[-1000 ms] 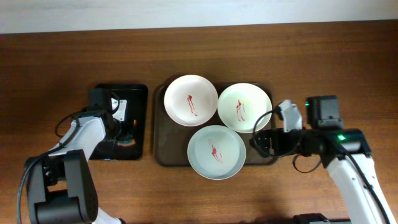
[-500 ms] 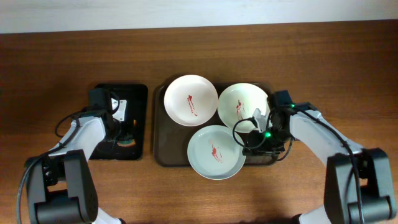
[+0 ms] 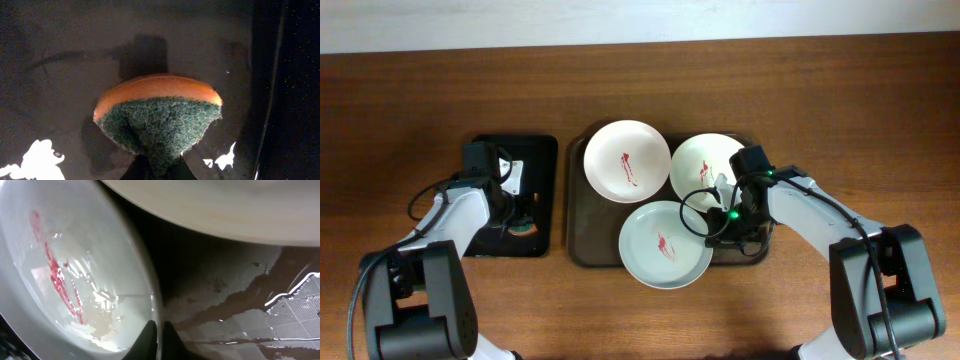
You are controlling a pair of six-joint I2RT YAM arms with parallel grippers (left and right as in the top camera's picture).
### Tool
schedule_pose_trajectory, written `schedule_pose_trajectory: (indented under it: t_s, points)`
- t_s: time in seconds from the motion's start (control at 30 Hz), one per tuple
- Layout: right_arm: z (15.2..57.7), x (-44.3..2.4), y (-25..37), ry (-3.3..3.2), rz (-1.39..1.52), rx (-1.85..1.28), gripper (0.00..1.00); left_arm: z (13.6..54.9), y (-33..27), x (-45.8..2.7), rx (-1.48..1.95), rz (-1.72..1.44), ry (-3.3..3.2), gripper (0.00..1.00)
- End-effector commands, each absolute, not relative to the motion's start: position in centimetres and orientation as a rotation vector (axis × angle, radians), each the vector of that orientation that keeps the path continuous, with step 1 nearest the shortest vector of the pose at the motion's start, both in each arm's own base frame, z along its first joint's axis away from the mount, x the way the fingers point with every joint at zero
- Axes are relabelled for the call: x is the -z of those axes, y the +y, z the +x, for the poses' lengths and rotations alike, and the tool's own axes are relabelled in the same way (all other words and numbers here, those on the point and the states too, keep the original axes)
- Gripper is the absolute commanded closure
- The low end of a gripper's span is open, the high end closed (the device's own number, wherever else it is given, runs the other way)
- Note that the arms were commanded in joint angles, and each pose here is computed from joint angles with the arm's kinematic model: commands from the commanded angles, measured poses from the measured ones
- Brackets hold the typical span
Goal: Clean dirty plates on tray and stack at the side
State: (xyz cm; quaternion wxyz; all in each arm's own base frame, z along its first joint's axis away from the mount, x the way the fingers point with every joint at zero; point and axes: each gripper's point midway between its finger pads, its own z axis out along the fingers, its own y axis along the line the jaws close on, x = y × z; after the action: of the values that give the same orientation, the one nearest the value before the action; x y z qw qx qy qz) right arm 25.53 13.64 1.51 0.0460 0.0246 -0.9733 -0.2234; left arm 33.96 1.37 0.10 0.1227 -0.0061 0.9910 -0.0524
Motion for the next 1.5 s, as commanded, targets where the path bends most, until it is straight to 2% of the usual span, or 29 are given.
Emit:
schedule_pose_trajectory:
  t_s: [0.0, 0.13, 0.23, 0.33, 0.53, 0.67, 0.93, 1.13, 1.33, 1.47]
  points:
    - [26.2, -1.6, 14.0, -2.986, 0.090, 0.691, 0.96, 33.7, 1.6, 0.0, 0.138, -0.034, 2.900, 0.91]
    - [26.6, -1.6, 14.7, -3.004, 0.090, 0.702, 0.96, 33.7, 1.5, 0.0, 0.138, -0.034, 2.900, 0.89]
    - [26.7, -1.6, 15.2, -3.012, 0.124, 0.708, 0.96, 33.7, 1.6, 0.0, 0.138, -0.034, 2.900, 1.00]
    - [26.7, -1.6, 15.3, -3.013, 0.125, 0.709, 0.96, 33.8, 1.6, -0.4, 0.137, -0.034, 2.899, 1.00]
    - [26.7, -1.6, 15.3, -3.013, 0.126, 0.709, 0.96, 36.5, 1.9, -5.8, 0.113, -0.020, 2.754, 1.00]
    - [26.7, -1.6, 15.2, -3.012, 0.126, 0.709, 0.96, 36.4, 1.3, -6.9, 0.148, -0.010, 2.729, 1.00]
    - [26.6, -1.6, 15.3, -3.012, 0.126, 0.709, 0.96, 35.3, 0.9, -5.7, 0.160, -0.003, 2.766, 1.00]
    - [26.5, -1.6, 15.2, -3.005, 0.124, 0.705, 0.96, 34.0, -2.5, -3.8, 0.192, 0.129, 2.792, 1.00]
    - [26.4, -1.6, 15.2, -3.003, 0.122, 0.703, 0.96, 32.6, -3.4, -2.4, 0.221, 0.116, 2.829, 1.00]
    - [26.4, -1.6, 15.2, -3.003, 0.123, 0.703, 0.96, 32.2, -6.2, -2.7, 0.362, 0.189, 2.818, 1.00]
